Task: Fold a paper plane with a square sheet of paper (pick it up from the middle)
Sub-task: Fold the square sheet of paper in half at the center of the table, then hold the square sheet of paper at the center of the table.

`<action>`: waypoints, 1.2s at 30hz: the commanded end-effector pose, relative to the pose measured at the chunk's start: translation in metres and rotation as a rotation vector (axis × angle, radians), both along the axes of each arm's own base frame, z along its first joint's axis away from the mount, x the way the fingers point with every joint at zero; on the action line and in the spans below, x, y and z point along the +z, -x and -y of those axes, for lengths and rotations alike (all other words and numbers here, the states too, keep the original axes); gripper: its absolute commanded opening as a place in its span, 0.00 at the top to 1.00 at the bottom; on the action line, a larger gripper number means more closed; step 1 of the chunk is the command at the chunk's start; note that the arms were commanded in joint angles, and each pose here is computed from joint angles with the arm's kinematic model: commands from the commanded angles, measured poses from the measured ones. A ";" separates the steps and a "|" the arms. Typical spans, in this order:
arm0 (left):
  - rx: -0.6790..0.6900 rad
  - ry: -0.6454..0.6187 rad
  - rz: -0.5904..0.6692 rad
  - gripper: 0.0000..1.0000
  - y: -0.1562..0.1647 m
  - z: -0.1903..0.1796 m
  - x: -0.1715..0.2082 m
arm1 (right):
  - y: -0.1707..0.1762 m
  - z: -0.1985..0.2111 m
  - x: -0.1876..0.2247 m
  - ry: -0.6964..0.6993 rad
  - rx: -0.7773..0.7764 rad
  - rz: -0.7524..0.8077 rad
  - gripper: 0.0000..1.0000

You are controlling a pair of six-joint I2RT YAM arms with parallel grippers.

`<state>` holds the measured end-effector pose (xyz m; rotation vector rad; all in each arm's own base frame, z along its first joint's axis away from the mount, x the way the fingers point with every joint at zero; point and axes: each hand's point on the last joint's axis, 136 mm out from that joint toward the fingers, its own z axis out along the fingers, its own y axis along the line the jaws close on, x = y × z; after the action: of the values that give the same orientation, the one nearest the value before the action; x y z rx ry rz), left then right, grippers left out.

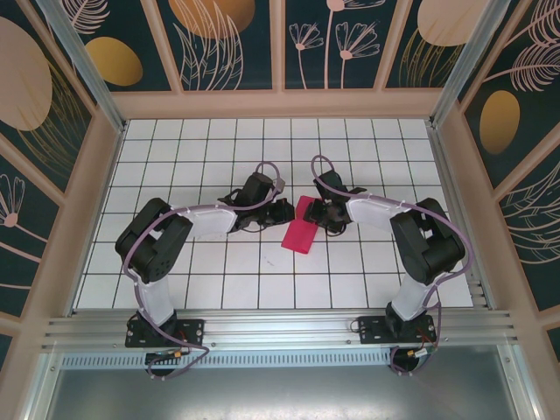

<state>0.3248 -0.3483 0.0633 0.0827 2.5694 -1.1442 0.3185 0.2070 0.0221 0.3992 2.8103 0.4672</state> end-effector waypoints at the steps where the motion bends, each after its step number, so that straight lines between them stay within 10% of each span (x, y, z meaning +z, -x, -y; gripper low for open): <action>1: -0.027 -0.002 -0.002 0.88 0.000 0.006 -0.001 | 0.007 0.009 -0.018 0.050 -0.025 -0.049 0.43; 36: 0.065 -0.023 -0.003 0.88 -0.014 0.002 -0.003 | 0.012 0.012 -0.023 0.127 0.037 -0.055 0.43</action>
<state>0.3395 -0.3470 0.0495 0.0079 2.5868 -1.0695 0.3174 0.2078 0.0206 0.3300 2.8209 0.4068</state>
